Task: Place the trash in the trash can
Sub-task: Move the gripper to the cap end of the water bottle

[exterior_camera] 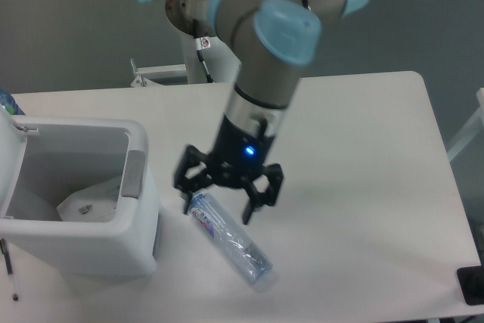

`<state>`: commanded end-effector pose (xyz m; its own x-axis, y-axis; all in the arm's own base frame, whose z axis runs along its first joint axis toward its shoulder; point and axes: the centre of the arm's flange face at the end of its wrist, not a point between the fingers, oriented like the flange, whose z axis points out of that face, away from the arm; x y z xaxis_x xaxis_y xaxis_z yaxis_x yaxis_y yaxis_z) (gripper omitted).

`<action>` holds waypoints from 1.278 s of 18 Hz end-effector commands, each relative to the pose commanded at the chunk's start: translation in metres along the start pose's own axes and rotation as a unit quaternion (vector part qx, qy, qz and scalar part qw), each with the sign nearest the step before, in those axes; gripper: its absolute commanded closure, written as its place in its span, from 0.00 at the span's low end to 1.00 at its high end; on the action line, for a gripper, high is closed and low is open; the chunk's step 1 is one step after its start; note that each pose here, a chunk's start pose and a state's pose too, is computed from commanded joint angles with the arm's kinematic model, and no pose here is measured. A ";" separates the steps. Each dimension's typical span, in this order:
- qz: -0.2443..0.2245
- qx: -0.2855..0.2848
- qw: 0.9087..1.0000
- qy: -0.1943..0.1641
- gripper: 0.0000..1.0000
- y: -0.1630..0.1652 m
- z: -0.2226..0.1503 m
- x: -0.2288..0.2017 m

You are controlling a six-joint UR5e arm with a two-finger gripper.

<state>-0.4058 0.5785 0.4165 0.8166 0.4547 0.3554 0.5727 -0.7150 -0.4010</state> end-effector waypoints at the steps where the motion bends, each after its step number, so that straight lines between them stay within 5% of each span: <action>1: -0.010 -0.009 1.000 -0.017 0.00 -0.002 0.010 -0.008; 23: -0.115 -0.190 0.968 -0.115 0.00 -0.015 0.144 -0.085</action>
<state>-0.4731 0.6267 0.2709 0.6897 0.7006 0.1828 0.7097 -0.7042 0.0210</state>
